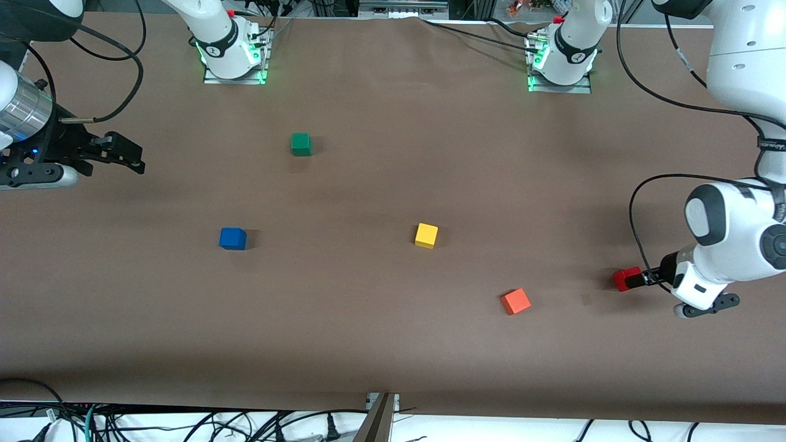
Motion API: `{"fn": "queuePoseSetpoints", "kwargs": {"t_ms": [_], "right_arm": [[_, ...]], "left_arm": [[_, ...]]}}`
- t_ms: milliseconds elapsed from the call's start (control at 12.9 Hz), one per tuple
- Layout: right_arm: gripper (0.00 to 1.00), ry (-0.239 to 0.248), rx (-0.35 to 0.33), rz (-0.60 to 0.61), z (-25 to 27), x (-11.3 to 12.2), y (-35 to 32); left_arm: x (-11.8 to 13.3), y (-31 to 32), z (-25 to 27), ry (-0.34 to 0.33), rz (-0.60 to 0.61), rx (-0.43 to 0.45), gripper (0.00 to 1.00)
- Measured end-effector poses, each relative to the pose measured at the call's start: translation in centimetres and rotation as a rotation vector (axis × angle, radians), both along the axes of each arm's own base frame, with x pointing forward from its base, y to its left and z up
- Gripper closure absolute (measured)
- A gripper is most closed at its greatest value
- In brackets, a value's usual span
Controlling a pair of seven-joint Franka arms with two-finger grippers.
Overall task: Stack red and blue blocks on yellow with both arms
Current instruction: 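Move the left gripper to the red cube while the right gripper reaches the blue cube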
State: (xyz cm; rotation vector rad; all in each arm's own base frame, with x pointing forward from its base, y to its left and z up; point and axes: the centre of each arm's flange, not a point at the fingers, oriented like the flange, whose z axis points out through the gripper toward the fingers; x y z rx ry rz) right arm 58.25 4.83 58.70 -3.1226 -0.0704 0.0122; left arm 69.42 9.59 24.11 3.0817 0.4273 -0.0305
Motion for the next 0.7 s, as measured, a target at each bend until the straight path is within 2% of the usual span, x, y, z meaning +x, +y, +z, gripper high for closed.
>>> {"fn": "queuePoseSetpoints", "kwargs": {"t_ms": [464, 696], "right_arm": [[0.0, 0.0, 0.0, -0.001, 0.0, 0.0, 0.0], [0.0, 0.0, 0.0, -0.001, 0.0, 0.0, 0.0]], "left_arm": [[-1.4, 0.5, -5.2, -0.018, 0.015, 0.002, 0.0], [-1.4, 0.3, -5.2, -0.02, 0.013, 0.001, 0.31]]}}
